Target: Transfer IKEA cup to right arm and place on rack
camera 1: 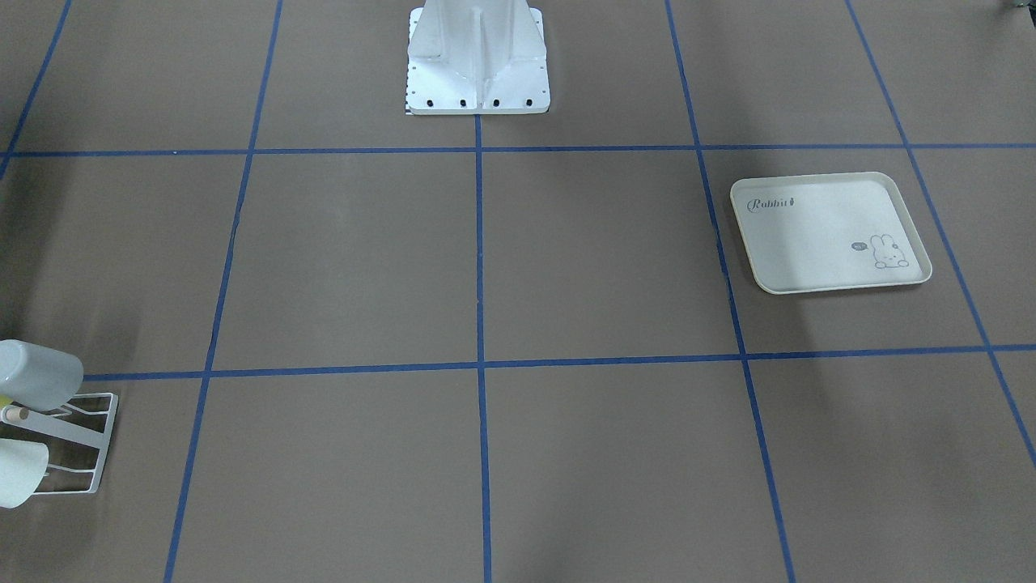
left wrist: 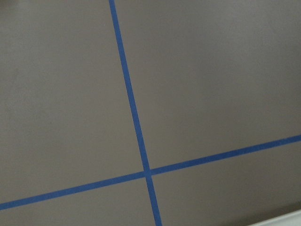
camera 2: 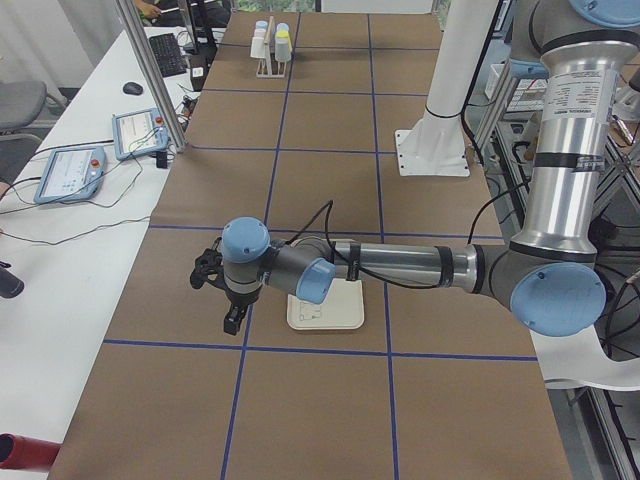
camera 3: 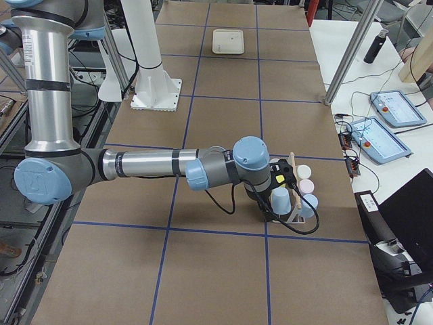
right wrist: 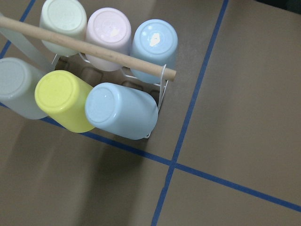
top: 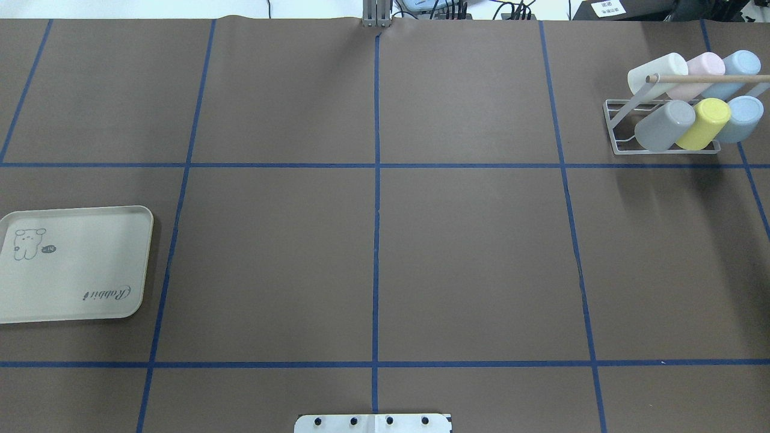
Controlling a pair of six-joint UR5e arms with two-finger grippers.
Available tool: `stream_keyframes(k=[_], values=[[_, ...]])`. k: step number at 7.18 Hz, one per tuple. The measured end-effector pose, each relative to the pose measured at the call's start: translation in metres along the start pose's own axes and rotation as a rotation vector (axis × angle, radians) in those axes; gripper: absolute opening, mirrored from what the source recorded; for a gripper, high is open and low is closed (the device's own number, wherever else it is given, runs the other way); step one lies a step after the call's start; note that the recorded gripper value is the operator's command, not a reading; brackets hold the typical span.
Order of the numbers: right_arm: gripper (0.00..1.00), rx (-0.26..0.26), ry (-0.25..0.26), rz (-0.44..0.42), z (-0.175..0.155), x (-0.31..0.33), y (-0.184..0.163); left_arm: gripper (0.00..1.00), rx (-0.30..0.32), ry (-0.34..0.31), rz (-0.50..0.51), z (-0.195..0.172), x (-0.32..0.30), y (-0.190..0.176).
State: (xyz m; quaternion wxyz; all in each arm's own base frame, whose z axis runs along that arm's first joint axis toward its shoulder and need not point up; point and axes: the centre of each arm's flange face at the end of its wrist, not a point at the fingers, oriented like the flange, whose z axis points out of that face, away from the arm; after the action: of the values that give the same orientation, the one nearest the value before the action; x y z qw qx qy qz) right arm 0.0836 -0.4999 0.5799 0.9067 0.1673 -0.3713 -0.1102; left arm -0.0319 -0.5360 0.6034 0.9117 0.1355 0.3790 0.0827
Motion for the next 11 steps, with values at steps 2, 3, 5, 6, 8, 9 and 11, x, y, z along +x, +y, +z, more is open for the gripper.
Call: stream_keyframes(k=[2,3,5,6,8,9,11], values=[[1.0,-0.057,-0.003,-0.003,-0.004,-0.019,-0.001,0.99,-0.07,0.001,-0.015,-0.015,0.014,0.012],[1.0,-0.072,-0.002,0.007,-0.005,-0.023,-0.003,0.99,-0.096,0.003,-0.033,-0.018,0.017,0.026],[1.0,-0.071,-0.007,0.02,-0.009,-0.029,-0.006,1.0,-0.115,0.011,-0.047,-0.018,0.019,0.045],[1.0,-0.062,-0.009,0.021,-0.013,-0.034,-0.008,1.0,-0.119,0.03,-0.058,-0.017,0.02,0.051],[1.0,-0.05,-0.014,0.022,-0.017,-0.039,-0.013,1.0,-0.114,0.065,-0.074,-0.018,0.025,0.052],[1.0,-0.044,-0.027,0.019,-0.018,-0.042,-0.015,1.0,-0.113,0.072,-0.077,-0.018,0.026,0.052],[1.0,-0.025,-0.09,0.006,-0.023,-0.051,-0.018,1.0,-0.111,0.082,-0.079,-0.018,0.027,0.052]])
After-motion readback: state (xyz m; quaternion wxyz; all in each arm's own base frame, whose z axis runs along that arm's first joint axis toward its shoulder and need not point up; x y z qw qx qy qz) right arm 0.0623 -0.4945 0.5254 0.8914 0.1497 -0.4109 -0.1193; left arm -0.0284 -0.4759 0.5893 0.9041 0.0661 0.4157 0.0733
